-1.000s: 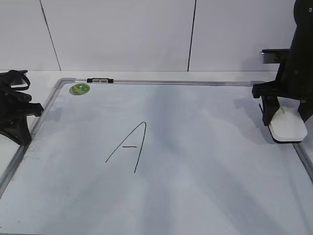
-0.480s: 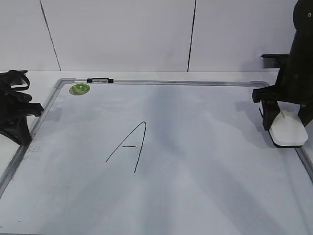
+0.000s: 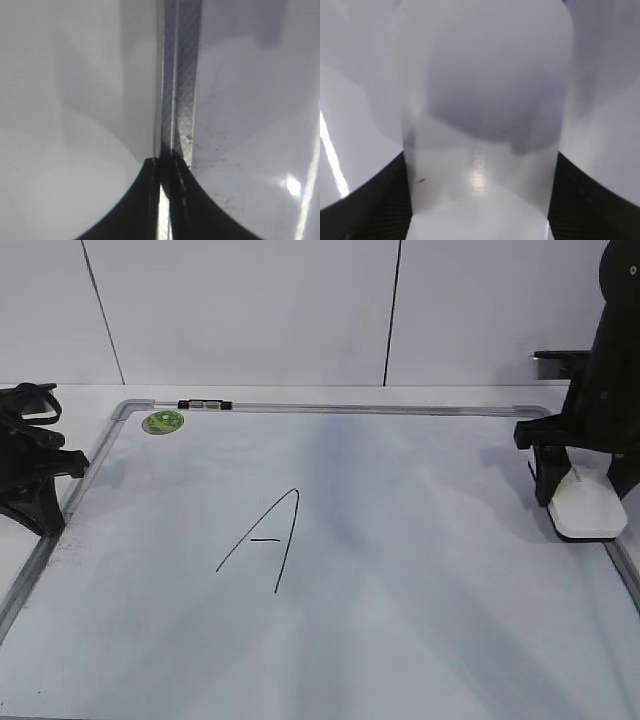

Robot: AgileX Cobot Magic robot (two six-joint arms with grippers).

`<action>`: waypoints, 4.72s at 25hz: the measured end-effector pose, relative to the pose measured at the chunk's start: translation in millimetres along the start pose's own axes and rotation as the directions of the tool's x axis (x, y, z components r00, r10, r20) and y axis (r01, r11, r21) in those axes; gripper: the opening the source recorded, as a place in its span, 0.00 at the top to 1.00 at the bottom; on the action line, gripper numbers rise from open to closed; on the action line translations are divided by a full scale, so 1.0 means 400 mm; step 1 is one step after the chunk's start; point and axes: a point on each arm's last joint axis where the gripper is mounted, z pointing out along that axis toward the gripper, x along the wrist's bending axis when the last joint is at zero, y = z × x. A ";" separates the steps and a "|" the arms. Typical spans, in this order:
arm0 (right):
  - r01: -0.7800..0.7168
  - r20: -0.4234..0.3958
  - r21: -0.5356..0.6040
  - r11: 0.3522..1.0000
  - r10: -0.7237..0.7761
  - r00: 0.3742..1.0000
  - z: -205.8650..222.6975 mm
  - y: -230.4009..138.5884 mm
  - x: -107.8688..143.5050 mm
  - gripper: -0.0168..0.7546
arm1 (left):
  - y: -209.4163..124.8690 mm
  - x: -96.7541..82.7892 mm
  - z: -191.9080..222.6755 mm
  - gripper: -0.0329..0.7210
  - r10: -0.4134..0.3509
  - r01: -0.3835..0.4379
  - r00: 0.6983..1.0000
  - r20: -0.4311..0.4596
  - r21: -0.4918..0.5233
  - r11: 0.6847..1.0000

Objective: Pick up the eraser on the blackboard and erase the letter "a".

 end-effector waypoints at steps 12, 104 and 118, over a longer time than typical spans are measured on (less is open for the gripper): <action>-0.028 -0.013 0.005 1.000 0.028 1.000 0.002 0.000 0.003 0.25 | 0.000 -0.001 0.000 0.95 -0.002 0.002 1.000 0.002 0.000 1.000; -0.011 -0.086 -0.032 0.999 0.008 0.996 -0.008 0.041 -0.057 0.20 | 0.008 -0.001 0.000 0.94 -0.002 0.003 1.000 0.004 -0.036 0.999; -0.044 -0.137 -0.192 0.980 0.018 0.990 -0.168 0.001 -0.062 0.21 | 0.008 -0.001 0.000 0.94 -0.002 0.003 1.000 0.003 -0.037 0.999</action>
